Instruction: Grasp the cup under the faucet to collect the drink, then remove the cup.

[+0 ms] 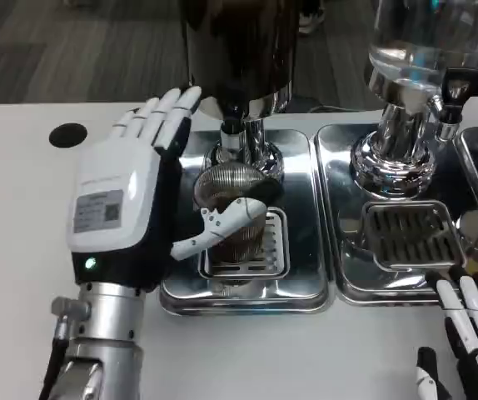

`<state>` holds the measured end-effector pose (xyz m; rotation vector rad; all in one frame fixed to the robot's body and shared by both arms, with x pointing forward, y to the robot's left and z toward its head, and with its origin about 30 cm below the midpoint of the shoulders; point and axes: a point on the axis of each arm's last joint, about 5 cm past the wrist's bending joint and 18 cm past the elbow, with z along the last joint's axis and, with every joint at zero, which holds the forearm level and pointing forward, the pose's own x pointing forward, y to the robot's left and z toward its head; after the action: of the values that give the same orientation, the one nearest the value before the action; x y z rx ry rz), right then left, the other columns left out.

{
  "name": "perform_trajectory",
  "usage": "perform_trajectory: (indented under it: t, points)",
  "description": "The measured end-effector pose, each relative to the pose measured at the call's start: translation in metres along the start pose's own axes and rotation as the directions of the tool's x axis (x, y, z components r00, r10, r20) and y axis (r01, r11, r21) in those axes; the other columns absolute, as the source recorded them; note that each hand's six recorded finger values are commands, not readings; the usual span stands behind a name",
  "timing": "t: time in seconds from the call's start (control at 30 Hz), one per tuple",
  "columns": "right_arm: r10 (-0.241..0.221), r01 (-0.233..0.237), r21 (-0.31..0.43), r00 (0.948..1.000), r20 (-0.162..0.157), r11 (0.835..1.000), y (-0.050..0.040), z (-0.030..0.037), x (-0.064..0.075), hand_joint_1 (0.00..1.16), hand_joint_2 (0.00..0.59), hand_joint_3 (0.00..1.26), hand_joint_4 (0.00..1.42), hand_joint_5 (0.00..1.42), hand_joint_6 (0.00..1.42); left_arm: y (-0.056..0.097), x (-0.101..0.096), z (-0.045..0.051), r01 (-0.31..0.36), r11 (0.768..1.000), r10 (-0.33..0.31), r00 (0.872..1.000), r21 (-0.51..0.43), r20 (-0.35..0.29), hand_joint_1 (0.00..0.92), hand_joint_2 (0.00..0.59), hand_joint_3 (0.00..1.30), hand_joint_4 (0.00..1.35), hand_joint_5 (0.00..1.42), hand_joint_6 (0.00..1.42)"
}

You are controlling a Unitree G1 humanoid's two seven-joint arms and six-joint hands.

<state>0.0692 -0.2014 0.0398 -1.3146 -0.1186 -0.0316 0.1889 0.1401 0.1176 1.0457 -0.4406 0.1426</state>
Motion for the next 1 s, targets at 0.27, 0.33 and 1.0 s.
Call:
perform_trajectory:
  t: [0.27,0.33,1.0]
  points:
    - [-0.017,0.017,0.031,0.9998,-0.001,0.999,-0.0004,-0.0006,0.0,0.2,0.507,0.06,0.0,0.0,0.0,0.008,-0.02,-0.0094,0.007,1.0,-0.007,0.999,0.009,-0.047,0.0,0.077,0.17,0.0,0.14,0.14]
    - [-0.02,0.02,0.039,0.9998,-0.005,0.999,-0.0005,-0.0008,0.0,0.2,0.507,0.06,0.0,0.0,0.0,0.01,-0.027,-0.0131,0.019,1.0,-0.019,0.998,0.012,-0.067,0.0,0.076,0.17,0.0,0.14,0.14]
    - [-0.042,0.029,0.115,0.9927,0.113,0.993,-0.0196,0.0182,0.029,0.35,0.29,0.0,0.0,0.0,0.01,-0.003,-0.121,-0.048,0.215,0.971,-0.191,0.96,0.102,-0.204,0.0,0.074,0.17,0.0,0.13,0.12]
